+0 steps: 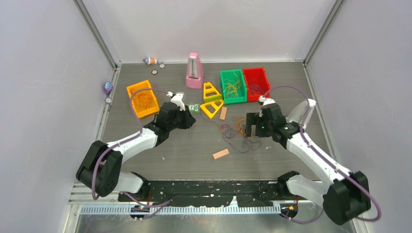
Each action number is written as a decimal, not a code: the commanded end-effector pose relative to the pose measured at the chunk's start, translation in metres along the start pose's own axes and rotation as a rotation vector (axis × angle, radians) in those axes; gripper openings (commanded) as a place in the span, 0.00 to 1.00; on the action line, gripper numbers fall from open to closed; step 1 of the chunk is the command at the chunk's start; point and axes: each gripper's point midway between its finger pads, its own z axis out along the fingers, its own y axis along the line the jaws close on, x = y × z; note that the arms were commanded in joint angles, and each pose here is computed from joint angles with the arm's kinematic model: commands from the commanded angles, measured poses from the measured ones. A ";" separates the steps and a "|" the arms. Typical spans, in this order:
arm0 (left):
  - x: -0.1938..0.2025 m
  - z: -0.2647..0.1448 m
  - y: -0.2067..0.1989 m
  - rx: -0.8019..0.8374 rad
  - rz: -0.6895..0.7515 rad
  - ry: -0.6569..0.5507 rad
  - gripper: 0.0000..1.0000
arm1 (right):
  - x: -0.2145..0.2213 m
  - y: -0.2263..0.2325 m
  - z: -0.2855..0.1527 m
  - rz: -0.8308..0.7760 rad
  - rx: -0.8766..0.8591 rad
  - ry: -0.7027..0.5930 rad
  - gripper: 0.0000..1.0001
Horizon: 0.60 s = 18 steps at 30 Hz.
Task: Untangle the cables
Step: Untie the cable.
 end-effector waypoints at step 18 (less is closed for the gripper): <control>0.015 0.048 -0.097 0.271 0.310 0.230 0.77 | -0.014 0.035 0.088 -0.093 0.140 0.032 0.82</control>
